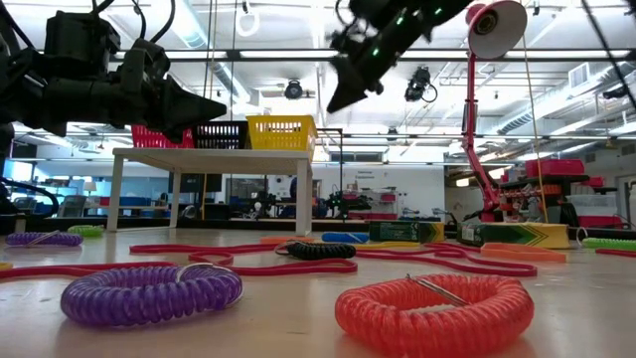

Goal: Pick & Place Office Desk Supplies
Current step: Put the red rubber band into the red bin on the shelf

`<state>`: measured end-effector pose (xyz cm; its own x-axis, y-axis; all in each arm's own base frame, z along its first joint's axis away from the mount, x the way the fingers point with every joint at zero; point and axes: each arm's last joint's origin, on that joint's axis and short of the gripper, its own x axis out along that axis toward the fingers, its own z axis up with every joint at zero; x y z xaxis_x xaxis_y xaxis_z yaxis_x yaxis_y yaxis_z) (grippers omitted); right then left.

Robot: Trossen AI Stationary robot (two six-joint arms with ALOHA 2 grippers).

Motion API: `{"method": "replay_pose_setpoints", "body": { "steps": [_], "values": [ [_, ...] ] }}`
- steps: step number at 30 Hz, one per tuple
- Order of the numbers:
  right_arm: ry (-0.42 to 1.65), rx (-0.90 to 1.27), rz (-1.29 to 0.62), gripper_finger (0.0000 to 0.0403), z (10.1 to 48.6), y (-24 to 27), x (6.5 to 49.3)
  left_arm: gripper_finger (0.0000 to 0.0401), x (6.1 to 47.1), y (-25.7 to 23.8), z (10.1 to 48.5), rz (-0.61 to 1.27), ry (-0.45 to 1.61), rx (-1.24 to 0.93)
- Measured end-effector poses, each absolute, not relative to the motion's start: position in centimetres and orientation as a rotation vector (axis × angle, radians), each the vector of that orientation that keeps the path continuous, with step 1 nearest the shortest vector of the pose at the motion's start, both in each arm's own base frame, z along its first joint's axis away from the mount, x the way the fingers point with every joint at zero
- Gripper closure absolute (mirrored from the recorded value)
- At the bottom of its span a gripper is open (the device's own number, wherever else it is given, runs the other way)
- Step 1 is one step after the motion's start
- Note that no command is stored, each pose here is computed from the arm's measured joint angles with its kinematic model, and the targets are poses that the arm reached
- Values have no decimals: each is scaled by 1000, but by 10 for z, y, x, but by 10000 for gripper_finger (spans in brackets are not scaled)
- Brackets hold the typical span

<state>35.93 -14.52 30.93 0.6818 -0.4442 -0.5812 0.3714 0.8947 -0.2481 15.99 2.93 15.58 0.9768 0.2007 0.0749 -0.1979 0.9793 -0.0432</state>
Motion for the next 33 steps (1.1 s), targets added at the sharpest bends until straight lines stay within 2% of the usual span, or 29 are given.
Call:
{"method": "replay_pose_setpoints", "body": {
  "steps": [3,8,14,18,22,24,27,33],
  "values": [
    [650,-136,-390,400,289,-112,347,390,160,29,156,201,-79,-36],
    [444,-99,-289,401,253,-51,317,390,160,29,156,201,-78,-36],
    [331,-35,-188,401,214,10,280,390,160,29,156,201,-79,-36],
    [313,-28,-191,400,189,34,260,390,160,29,157,192,-97,-43],
    [281,-24,-197,397,174,46,245,390,161,29,158,162,-104,-186],
    [271,-28,-197,396,169,50,239,390,170,27,164,72,-78,-239],
    [239,-24,-202,396,166,53,234,391,187,13,171,-78,44,-264],
    [252,-17,-182,395,163,59,230,383,221,-29,184,76,532,-134]
  ]
}}
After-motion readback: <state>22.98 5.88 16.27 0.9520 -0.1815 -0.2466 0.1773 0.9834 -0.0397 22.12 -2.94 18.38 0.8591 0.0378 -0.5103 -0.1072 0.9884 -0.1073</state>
